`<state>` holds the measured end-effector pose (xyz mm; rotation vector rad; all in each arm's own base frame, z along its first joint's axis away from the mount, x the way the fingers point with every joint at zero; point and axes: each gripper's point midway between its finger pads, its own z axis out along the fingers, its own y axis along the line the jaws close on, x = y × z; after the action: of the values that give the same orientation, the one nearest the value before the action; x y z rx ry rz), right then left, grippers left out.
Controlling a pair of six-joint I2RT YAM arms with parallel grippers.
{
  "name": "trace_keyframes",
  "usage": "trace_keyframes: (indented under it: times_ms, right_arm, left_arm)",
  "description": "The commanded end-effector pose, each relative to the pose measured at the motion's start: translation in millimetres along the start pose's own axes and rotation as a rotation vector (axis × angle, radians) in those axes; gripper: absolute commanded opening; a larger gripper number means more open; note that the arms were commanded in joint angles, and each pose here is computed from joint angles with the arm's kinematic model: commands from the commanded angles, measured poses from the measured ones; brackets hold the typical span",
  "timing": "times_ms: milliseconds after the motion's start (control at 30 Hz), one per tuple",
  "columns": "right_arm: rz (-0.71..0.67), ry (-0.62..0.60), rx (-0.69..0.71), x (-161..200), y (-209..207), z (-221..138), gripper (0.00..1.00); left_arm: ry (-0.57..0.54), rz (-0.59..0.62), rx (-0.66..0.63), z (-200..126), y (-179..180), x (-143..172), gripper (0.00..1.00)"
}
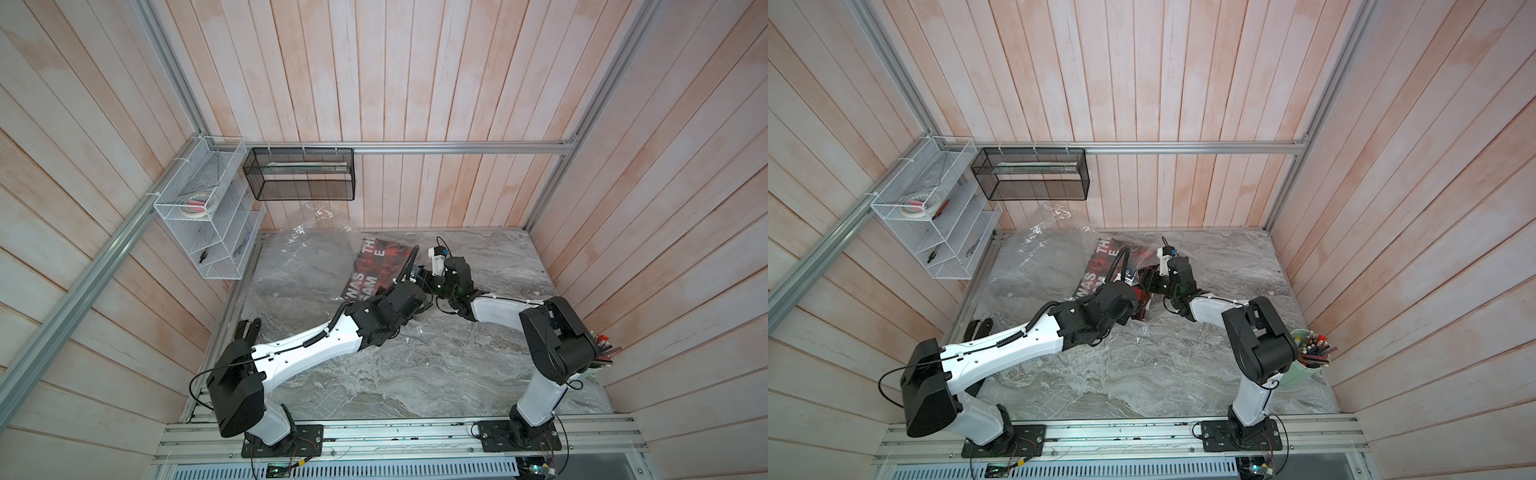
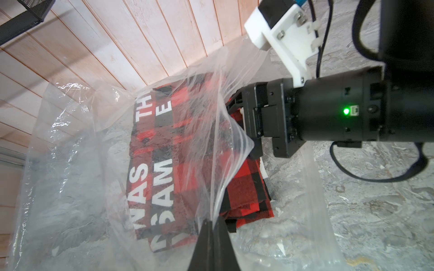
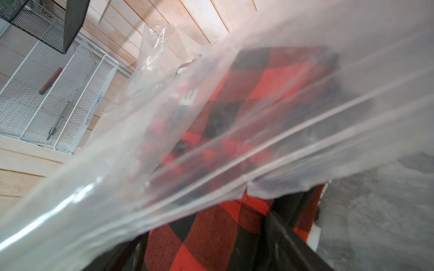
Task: Take the shirt out of the vacuum bag
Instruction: Take out the shirt from the vacuum bag.
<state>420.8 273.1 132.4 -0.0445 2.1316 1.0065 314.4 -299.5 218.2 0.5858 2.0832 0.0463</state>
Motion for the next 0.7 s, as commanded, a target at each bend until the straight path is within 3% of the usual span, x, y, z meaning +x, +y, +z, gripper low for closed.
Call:
trace_keyframes:
  times_ms: [0,667]
  right_arm:
    - [-0.024,0.01,0.029,4,-1,-7,0.8]
    - [0.023,0.019,-0.047,-4,-14,41,0.79]
  left_arm:
    - [-0.007,-0.015,-0.027,-3,10,1,0.0]
    - [-0.004,-0.036,-0.041,-4,20,7,0.0]
